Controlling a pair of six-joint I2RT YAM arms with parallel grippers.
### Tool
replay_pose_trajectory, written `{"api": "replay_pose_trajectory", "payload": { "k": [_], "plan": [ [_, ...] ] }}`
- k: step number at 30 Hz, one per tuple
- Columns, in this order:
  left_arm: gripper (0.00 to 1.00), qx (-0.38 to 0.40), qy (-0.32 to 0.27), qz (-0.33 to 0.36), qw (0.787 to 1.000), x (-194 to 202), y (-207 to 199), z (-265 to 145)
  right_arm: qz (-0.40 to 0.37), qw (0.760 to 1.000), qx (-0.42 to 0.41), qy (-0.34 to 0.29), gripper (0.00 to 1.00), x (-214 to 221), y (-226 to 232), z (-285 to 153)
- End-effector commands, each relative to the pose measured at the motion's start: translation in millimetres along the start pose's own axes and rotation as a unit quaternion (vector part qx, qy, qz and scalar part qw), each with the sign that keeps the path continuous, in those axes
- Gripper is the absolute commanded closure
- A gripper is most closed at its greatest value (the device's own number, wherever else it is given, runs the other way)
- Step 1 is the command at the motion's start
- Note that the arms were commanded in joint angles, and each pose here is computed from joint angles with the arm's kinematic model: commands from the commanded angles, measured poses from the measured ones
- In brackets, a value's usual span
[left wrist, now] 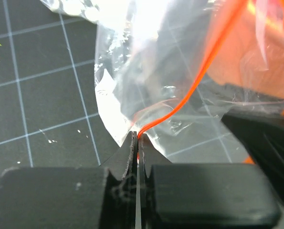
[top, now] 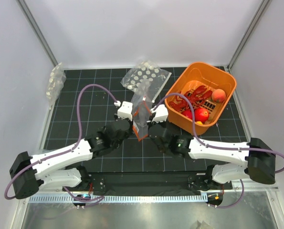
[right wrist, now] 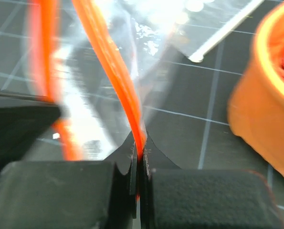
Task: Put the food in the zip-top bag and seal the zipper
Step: Open the zipper of the food storage bag at the center of the board.
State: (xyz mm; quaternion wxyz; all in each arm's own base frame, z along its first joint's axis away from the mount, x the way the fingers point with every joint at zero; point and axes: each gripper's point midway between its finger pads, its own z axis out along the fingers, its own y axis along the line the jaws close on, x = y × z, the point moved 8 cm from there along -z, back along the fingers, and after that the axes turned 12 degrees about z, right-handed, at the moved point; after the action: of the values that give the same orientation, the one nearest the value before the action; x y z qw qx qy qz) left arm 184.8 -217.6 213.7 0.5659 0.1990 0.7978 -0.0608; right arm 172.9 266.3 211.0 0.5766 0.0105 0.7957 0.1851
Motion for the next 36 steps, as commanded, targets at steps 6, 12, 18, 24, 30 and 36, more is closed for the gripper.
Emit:
{"api": "replay_pose_trajectory", "payload": {
  "k": [6,12,18,24,30,36],
  "plan": [
    [0.94,-0.007,-0.032,-0.031,0.999,-18.6,11.7,-17.9,0.066,0.993,0.088,-0.036,0.93,-33.3,-34.4,12.9],
    [0.90,-0.069,-0.003,-0.021,0.997,-14.4,21.8,-16.6,0.064,0.989,0.122,-0.063,0.89,-47.4,-48.4,4.8],
    [0.71,-0.104,0.001,-0.027,0.994,-12.6,29.6,-18.8,0.080,0.988,0.108,-0.072,0.97,-55.1,-57.0,-2.6],
    [0.29,-0.054,-0.004,-0.021,0.998,-17.6,20.2,-18.7,0.070,0.997,0.002,-0.033,0.99,-47.6,-36.8,-2.3],
    [0.20,-0.004,-0.023,-0.002,1.000,-19.1,6.2,-18.5,0.078,0.996,-0.031,0.000,0.99,-40.1,-16.0,1.1],
    [0.20,-0.016,-0.043,0.021,0.999,-19.2,-13.4,-15.4,0.095,0.994,-0.055,0.018,0.99,-36.2,-6.0,-0.5]
  ]
}}
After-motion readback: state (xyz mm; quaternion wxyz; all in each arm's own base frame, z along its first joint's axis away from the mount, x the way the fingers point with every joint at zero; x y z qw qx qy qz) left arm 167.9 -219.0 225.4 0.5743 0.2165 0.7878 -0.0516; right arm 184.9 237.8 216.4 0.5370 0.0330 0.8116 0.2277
